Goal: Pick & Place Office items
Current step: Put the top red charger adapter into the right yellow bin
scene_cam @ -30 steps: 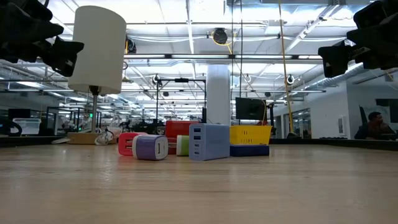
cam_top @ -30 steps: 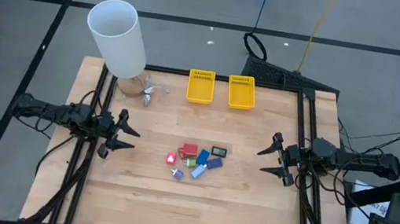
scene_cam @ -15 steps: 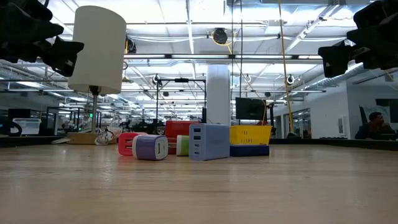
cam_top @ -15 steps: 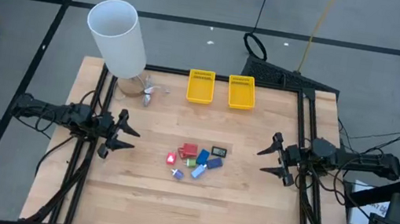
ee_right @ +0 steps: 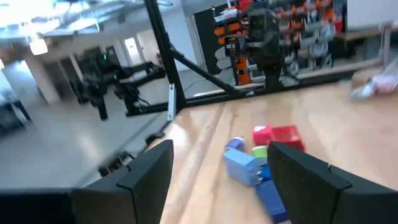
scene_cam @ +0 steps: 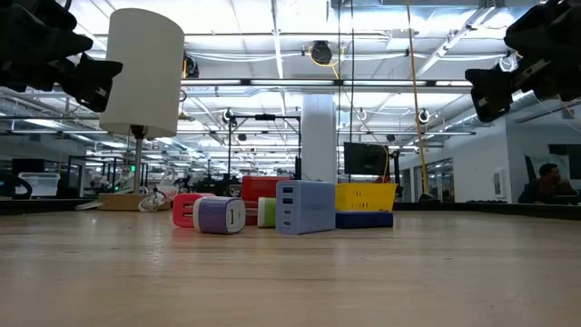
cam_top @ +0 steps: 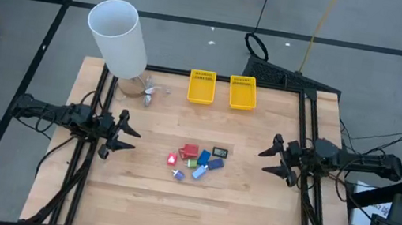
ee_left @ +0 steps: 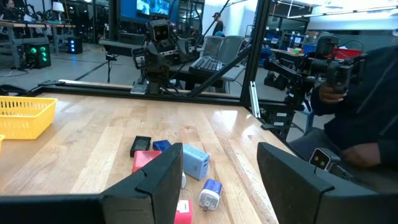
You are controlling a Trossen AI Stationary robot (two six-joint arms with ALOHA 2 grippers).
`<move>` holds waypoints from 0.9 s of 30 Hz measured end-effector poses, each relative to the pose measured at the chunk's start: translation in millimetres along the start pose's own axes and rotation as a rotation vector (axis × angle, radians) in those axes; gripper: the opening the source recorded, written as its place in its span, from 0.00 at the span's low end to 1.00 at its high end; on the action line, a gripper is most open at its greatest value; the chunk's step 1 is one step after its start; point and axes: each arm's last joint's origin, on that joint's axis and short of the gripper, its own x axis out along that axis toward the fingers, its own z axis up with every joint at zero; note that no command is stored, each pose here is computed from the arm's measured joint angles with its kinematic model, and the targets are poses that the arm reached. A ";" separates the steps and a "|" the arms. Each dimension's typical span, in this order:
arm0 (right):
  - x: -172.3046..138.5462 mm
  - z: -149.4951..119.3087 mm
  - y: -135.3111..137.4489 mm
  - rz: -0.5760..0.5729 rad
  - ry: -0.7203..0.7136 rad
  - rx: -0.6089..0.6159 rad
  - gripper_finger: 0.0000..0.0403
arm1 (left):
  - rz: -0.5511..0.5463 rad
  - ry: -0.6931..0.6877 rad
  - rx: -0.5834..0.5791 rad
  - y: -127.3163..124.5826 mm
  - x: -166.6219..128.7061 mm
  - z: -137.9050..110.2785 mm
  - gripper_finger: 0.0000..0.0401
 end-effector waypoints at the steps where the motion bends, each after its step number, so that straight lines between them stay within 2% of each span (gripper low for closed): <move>1: 0.0 0.6 0.2 0.002 -0.006 0.029 0.62 | 0.000 0.000 0.000 0.0 0.0 0.1 0.52; 8: -0.4 8.0 0.8 -0.029 -0.096 0.052 0.62 | 0.000 0.000 0.000 0.0 0.0 0.1 0.52; 12: -0.2 6.2 0.3 -0.031 -0.078 0.104 0.62 | 0.000 0.000 0.000 0.0 0.0 0.1 0.52; 19: 8.8 6.8 4.1 -0.036 -0.091 0.103 0.62 | 0.000 0.000 0.000 0.0 0.0 0.1 0.52; 22: 17.7 8.4 7.7 -0.040 -0.123 0.057 0.62 | 0.000 0.000 0.000 0.0 0.0 0.0 0.52; 27: 37.2 -1.4 11.4 -0.094 -0.086 -0.126 0.62 | 0.000 0.000 0.000 0.0 0.0 0.1 0.52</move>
